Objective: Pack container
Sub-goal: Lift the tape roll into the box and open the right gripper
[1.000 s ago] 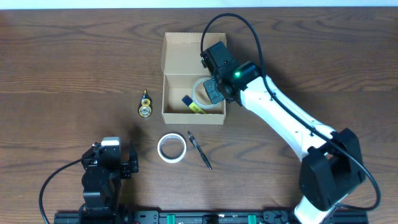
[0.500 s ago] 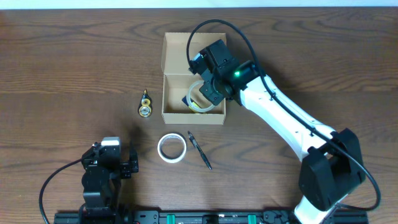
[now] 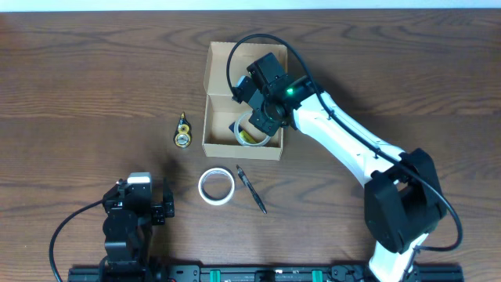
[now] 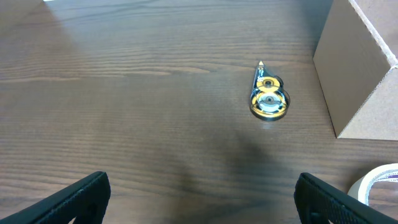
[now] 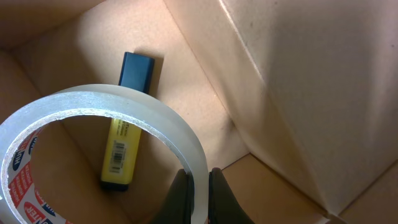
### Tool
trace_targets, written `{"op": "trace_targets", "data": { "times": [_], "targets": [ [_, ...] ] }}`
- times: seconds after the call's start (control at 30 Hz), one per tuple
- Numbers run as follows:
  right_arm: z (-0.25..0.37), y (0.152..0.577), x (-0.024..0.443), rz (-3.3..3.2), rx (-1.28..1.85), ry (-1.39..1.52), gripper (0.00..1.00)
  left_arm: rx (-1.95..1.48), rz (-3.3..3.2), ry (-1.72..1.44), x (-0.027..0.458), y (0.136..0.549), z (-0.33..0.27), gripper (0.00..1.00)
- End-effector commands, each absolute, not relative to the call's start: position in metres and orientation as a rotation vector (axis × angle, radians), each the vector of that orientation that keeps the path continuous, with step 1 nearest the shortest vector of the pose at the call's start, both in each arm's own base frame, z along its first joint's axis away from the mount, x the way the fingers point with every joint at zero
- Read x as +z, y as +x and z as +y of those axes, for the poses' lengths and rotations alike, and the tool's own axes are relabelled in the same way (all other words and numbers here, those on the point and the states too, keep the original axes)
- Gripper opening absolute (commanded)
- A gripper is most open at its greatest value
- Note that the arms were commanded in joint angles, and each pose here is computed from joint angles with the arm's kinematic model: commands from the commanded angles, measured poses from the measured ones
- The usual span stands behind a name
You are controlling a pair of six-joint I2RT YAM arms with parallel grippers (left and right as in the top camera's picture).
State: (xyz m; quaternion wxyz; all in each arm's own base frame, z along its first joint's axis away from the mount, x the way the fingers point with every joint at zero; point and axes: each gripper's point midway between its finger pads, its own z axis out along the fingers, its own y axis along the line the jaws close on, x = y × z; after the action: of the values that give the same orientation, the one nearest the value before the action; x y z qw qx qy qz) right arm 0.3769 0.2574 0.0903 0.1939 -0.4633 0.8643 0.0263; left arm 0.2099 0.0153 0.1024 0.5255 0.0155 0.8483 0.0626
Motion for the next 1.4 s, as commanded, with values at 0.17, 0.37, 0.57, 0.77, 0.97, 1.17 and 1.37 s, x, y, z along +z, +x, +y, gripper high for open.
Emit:
{"op": "trace_targets", "data": {
  "times": [0.17,0.37,0.57,0.77,0.97,1.17,1.37],
  "targets": [
    [0.263,0.38,0.083,2.404,0.065,-1.345,0.01,0.17,2.037,0.037,0.098,0.209,0.018,0.95],
    [0.262,0.382,0.067,2.43,0.046,-1.356,0.01,0.17,2.037,0.037,0.098,0.209,0.018,0.96],
    [0.263,0.385,0.068,2.417,0.043,-1.348,0.2,0.17,2.037,0.037,0.098,0.209,0.018,0.95],
    [0.264,0.386,0.068,2.416,0.043,-1.347,0.29,0.169,2.037,0.037,0.098,0.209,0.017,0.95],
    [0.267,0.39,0.07,2.395,0.047,-1.337,0.31,0.169,2.037,0.037,0.098,0.209,0.017,0.95],
    [0.279,0.396,0.098,2.325,0.1,-1.312,0.29,0.17,2.038,0.037,0.097,0.209,0.018,0.95],
    [0.287,0.391,0.151,2.239,0.185,-1.261,0.33,0.17,2.037,0.037,0.098,0.209,0.018,0.96]
  ]
}}
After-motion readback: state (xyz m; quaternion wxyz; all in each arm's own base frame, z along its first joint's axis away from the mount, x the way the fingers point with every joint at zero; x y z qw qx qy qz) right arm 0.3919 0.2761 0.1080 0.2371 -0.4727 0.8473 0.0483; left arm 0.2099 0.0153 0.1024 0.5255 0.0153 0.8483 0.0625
